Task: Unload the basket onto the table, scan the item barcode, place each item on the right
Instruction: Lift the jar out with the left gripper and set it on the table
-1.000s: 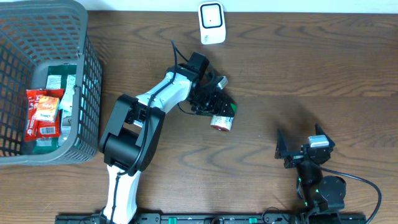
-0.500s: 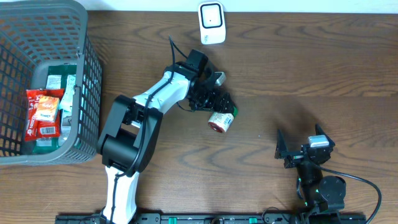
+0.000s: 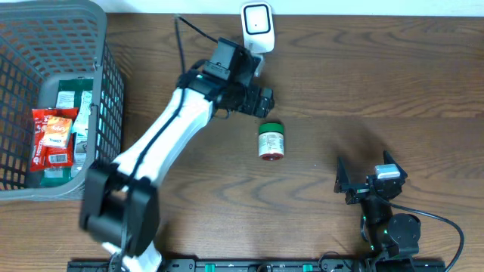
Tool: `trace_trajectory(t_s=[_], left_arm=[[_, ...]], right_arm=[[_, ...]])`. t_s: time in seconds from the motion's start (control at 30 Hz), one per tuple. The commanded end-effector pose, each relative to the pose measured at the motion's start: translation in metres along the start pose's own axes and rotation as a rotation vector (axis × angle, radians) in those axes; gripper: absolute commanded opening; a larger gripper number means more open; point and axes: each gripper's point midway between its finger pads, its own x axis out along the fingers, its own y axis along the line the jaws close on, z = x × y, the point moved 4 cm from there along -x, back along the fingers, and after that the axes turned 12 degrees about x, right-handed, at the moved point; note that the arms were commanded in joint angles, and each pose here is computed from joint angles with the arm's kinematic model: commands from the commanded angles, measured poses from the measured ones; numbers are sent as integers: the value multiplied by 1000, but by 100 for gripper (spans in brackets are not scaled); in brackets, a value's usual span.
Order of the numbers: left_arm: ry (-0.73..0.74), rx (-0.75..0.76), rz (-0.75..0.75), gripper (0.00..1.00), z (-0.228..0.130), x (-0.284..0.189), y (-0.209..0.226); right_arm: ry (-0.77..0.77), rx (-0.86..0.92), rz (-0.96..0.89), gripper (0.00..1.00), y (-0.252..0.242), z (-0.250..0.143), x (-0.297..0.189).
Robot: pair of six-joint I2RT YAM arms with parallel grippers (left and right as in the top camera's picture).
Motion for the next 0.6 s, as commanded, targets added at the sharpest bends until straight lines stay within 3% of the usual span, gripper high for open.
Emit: trace_trajectory(t_s=[0.0, 0.1, 0.27, 0.43, 0.57], left_arm=[[-81, 26, 68, 94, 12, -50, -6], [-97, 3, 206, 94, 7, -89, -1], [-103, -57, 597, 95, -8, -192, 32], [-139, -228, 765, 95, -34, -275, 72], [-145, -472, 970, 95, -82, -336, 136]], right_arm=[[1, 13, 9, 99, 2, 0, 0], [1, 13, 9, 99, 2, -1, 0], [1, 13, 9, 99, 2, -1, 0], [1, 13, 9, 99, 2, -1, 0], [1, 13, 9, 99, 2, 0, 0]])
